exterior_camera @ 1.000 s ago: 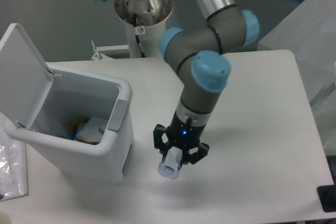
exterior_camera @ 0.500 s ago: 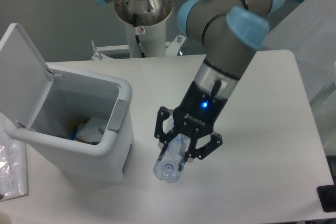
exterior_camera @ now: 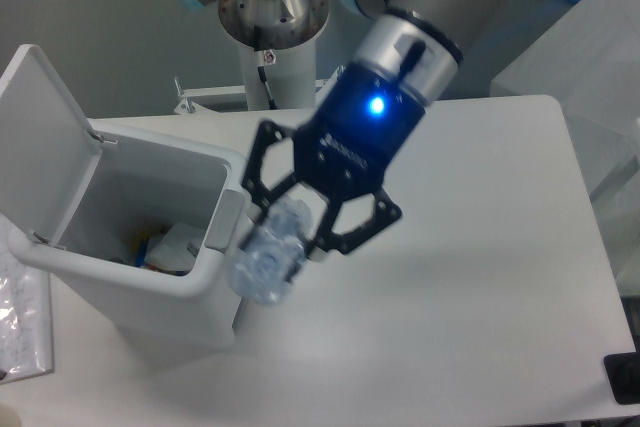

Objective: Place the trash in the trash can
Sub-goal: 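Lift the bottle and swing it over the trash bin, then lower the bottle into the bin and open the gripper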

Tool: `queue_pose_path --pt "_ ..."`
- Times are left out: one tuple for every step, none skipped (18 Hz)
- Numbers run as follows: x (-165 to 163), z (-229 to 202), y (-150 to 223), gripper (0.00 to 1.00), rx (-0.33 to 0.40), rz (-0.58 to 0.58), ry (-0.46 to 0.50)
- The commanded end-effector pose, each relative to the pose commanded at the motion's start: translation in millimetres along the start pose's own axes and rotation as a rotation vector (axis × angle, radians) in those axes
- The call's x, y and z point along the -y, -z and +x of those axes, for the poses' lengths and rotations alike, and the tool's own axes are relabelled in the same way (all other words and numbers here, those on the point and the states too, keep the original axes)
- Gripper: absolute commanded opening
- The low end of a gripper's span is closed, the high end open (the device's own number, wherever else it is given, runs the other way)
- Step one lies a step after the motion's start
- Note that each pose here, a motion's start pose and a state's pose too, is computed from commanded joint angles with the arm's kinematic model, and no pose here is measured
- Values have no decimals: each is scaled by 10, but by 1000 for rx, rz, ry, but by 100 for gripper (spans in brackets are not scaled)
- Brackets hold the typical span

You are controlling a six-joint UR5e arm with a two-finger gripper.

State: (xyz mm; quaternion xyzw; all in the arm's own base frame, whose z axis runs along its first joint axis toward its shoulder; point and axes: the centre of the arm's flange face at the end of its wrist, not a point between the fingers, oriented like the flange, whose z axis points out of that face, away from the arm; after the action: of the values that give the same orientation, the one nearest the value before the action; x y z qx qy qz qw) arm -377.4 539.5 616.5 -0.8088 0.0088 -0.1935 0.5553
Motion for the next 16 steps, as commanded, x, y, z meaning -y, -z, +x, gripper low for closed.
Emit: queue_pose_path --pt "1 29 -42 30 -8 2 -8" --pt "-1 80 -105 30 -18 0 -17" --pt "-9 134 -168 30 -29 -3 -21" --pt "-25 199 -250 30 -45 -9 -22" --pt "-45 280 -312 31 -57 -15 -25" --pt "-63 402 -365 31 -71 -20 -32" --pt "-88 472 -369 31 -74 -19 -41" --pt "-148 525 -407 31 -80 -19 -50" --pt "-193 632 -486 31 -95 -22 -61" --pt "-243 741 -563 31 -113 -29 -68" --pt "-308 777 -597 31 -121 -34 -74" --pt "-394 785 -618 31 -126 -40 -79" --pt "-493 769 -643 31 -130 -46 -91" --pt "-605 747 -683 33 -137 -54 -107" --pt "-702 763 -721 34 -145 -61 -124" --pt "-805 767 -755 34 -153 -68 -136"
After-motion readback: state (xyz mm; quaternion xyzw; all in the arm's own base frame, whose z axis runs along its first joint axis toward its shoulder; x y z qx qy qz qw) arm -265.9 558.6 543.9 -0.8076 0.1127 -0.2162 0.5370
